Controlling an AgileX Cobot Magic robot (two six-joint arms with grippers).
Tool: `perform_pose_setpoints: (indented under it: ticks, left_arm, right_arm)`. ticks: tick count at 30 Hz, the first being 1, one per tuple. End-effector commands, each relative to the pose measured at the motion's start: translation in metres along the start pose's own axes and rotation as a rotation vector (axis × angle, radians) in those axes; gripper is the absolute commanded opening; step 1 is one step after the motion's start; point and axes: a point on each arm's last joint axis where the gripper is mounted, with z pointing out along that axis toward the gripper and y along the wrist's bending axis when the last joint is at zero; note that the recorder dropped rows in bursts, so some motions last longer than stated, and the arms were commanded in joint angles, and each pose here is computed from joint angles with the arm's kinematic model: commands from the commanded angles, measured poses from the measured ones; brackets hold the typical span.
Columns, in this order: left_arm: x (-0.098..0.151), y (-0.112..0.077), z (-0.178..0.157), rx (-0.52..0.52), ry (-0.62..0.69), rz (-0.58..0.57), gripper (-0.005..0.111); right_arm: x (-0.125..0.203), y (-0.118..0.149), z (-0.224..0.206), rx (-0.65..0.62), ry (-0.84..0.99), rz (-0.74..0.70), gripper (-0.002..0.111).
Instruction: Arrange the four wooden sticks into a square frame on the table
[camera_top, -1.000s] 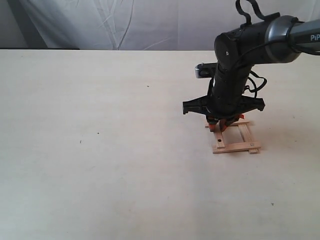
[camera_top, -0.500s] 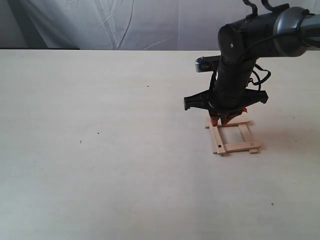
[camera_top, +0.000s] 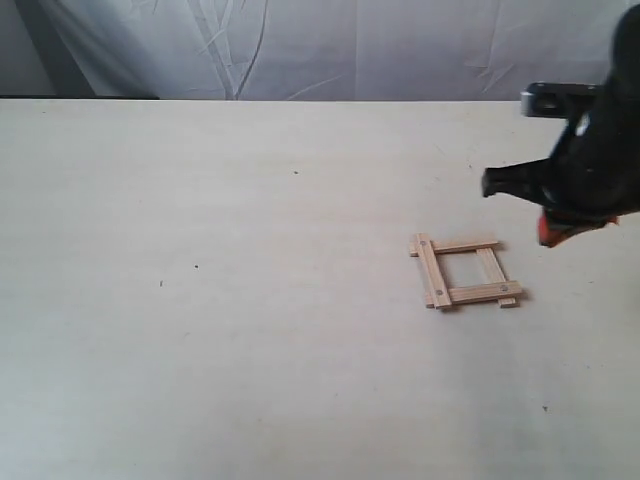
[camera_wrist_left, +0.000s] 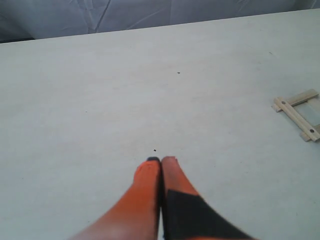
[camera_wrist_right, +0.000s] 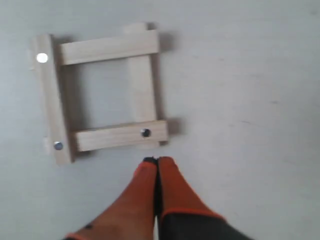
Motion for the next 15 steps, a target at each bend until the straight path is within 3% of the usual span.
perform_pose_setpoints:
  ticks: [1,5,15]
  left_arm:
    - [0.0,0.0,-0.001,-0.004,-0.01,-0.002,0.0]
    - [0.0,-0.002,-0.001,0.026,-0.015,-0.055,0.0]
    - [0.0,-0.001,-0.001,0.008,-0.012,-0.027,0.0]
  right_arm:
    - [0.032,-0.037,-0.039,0.018,-0.142,0.05,-0.001]
    - [0.073,-0.048,-0.069,0.024,-0.287,0.028,-0.001]
    - [0.153,-0.06,-0.11,-0.088,-0.802,0.015,-0.001]
